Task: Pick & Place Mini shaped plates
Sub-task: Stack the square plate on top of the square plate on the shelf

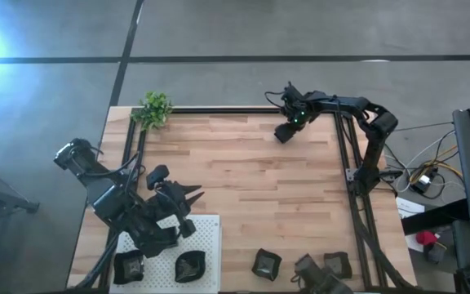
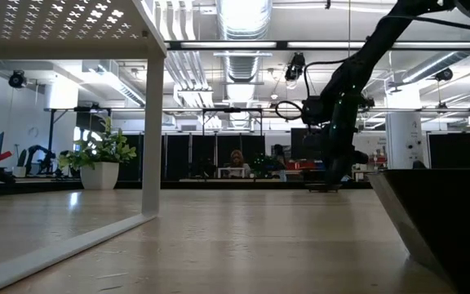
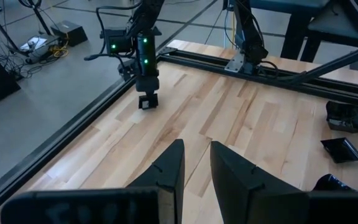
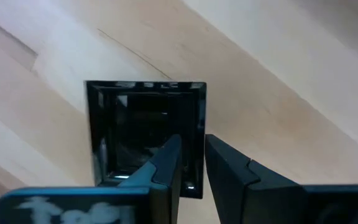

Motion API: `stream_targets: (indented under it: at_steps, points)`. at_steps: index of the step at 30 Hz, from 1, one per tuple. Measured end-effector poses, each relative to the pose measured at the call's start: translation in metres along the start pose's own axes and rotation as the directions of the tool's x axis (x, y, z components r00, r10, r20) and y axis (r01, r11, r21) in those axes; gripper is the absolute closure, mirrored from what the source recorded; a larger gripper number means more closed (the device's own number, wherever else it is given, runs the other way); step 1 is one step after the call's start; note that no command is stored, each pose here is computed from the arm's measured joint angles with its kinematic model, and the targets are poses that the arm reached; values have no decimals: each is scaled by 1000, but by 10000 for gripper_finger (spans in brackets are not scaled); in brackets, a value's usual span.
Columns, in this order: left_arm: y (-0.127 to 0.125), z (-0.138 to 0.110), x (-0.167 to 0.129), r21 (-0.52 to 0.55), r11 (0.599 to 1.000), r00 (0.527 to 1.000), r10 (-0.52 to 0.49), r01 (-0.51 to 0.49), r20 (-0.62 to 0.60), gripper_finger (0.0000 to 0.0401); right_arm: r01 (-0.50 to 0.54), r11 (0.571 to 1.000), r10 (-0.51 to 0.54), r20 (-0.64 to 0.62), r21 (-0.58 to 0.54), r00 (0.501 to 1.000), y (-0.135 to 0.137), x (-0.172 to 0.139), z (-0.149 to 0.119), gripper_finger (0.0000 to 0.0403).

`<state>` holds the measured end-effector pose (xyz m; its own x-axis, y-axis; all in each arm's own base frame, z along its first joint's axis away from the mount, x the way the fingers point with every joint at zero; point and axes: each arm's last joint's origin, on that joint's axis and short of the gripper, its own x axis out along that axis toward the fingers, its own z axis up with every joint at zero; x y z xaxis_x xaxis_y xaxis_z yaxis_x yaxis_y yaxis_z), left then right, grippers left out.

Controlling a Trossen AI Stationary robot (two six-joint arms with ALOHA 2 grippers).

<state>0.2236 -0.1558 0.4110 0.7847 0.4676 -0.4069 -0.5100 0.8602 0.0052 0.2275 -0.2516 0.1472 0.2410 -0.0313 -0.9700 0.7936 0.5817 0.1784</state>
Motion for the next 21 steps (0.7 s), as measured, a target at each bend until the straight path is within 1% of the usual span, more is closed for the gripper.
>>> stream_targets:
  at_steps: [5,8,10,15,18,21]
  points:
    - [0,0,0,0,1000,1000,0,0,0,330,1,1000,-1,-2,-11,1000,0,0,-1,338]
    - [0,0,0,5,1000,1000,0,0,-1,330,2,1000,-2,1,-16,1000,0,0,-1,365]
    - [0,0,0,30,1000,1000,-7,7,-8,330,0,1000,0,0,-20,1000,0,-1,-1,386]
    - [0,0,1,109,994,1000,-3,3,-8,330,-2,1000,2,6,-13,1000,0,-2,0,393]
    - [1,1,2,110,994,1000,16,-17,7,330,-2,1000,3,25,-19,1000,2,-7,2,394]
    - [3,3,4,106,994,999,37,-39,24,330,-3,999,5,68,-38,998,4,-20,5,395]
